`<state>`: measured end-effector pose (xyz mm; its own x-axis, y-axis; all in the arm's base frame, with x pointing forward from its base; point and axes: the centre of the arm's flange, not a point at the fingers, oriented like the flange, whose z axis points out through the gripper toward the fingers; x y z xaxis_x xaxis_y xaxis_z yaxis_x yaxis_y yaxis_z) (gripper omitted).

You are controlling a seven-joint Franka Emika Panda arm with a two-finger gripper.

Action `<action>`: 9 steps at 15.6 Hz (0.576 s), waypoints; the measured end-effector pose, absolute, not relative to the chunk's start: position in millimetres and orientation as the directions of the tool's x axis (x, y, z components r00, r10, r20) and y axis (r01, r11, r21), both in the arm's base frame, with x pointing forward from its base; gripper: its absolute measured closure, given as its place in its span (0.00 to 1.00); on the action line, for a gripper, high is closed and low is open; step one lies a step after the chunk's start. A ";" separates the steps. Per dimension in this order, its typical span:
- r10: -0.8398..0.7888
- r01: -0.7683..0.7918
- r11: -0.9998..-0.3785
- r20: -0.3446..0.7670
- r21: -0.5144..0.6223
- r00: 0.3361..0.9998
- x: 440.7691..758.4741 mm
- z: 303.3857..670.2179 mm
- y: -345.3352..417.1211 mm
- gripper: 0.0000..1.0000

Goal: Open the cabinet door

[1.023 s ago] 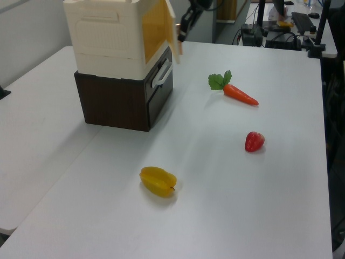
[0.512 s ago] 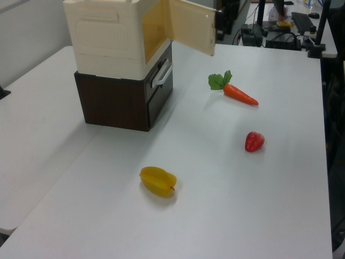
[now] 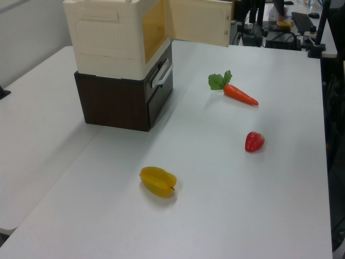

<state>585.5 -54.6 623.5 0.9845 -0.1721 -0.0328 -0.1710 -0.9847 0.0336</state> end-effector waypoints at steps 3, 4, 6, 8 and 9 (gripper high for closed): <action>-0.170 -0.168 -0.985 -0.061 0.031 0.984 579.9 612.6 -54.1 0.00; -0.169 -0.167 -0.985 -0.068 0.031 0.983 579.2 609.4 -53.7 0.00; -0.166 -0.165 -0.986 -0.075 0.031 0.983 578.9 606.5 -53.8 0.00; -0.163 -0.161 -0.986 -0.075 0.031 0.984 578.7 606.7 -53.8 0.00; -0.161 -0.159 -0.987 -0.074 0.031 0.984 578.6 607.0 -53.8 0.00</action>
